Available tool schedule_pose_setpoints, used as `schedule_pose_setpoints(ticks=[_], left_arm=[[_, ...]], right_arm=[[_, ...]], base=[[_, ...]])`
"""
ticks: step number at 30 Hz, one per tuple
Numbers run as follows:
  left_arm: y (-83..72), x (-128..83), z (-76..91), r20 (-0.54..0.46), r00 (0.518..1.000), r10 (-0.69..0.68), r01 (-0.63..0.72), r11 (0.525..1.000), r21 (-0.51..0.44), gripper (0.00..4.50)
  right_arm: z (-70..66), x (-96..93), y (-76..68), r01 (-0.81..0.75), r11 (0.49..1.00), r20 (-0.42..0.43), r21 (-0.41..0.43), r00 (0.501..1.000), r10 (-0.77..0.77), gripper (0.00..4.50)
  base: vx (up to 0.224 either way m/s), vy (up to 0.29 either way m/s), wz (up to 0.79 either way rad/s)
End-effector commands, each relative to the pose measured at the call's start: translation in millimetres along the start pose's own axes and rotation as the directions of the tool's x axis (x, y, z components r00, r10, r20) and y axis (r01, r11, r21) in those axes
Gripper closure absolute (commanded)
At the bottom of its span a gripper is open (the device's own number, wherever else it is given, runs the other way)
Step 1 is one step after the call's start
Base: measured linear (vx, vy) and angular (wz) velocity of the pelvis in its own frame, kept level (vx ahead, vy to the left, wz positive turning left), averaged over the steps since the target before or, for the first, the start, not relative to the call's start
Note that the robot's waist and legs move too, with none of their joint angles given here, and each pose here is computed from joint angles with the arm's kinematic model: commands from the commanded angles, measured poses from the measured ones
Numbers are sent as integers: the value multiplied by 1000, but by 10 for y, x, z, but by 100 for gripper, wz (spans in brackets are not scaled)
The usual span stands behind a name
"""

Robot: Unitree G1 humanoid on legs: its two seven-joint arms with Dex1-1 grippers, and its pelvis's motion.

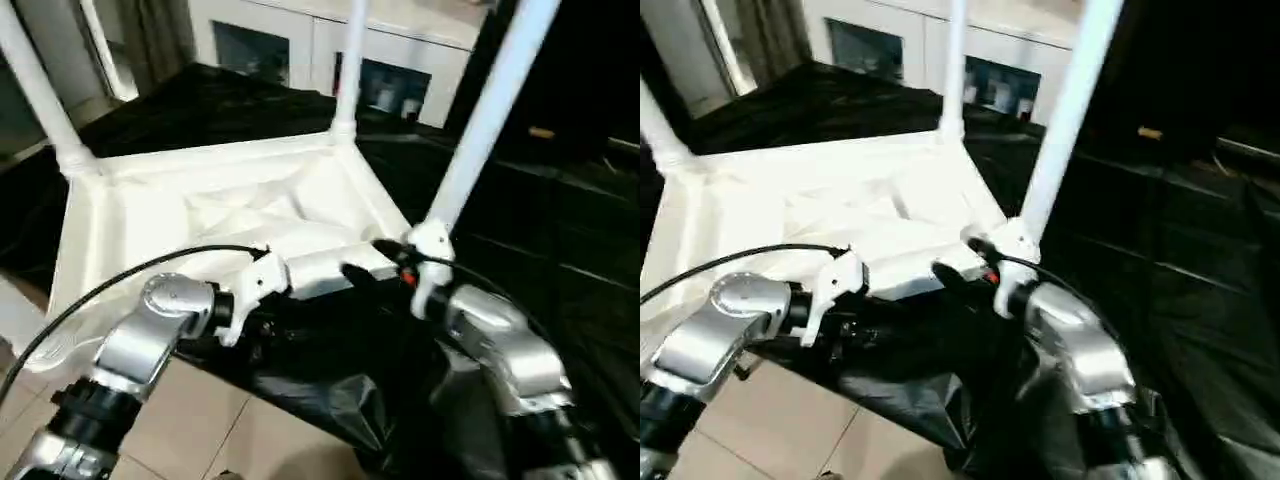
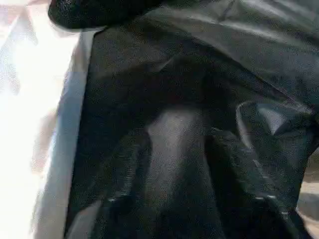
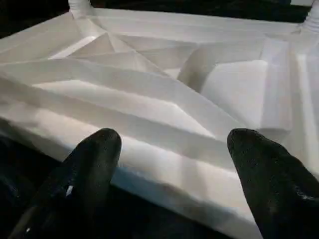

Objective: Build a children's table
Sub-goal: Rotate leg to tighten

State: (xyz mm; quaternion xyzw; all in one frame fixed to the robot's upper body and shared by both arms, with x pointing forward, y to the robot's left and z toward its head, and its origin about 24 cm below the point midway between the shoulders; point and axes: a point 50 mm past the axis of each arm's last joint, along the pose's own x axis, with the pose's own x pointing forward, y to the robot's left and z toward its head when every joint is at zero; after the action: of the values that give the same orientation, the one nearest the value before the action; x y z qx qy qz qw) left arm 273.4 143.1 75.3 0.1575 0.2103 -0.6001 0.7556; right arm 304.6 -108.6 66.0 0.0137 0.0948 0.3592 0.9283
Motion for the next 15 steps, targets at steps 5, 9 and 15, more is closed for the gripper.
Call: schedule_pose_setpoints(ticks=[5,9,15], left_arm=[[-15,-149,-81,-126,984,124,-125,992,1,176],[-24,-257,-134,-179,971,162,-166,986,-13,142],[-57,-314,-173,-214,963,165,-173,985,-19,108]], right_arm=[[5,278,-76,190,976,36,102,980,-195,70],[-42,364,-215,371,904,20,210,923,-384,70],[-62,376,-411,531,794,-10,297,833,-554,70]], base=[[0,0,0],[0,0,0],[0,0,0]])
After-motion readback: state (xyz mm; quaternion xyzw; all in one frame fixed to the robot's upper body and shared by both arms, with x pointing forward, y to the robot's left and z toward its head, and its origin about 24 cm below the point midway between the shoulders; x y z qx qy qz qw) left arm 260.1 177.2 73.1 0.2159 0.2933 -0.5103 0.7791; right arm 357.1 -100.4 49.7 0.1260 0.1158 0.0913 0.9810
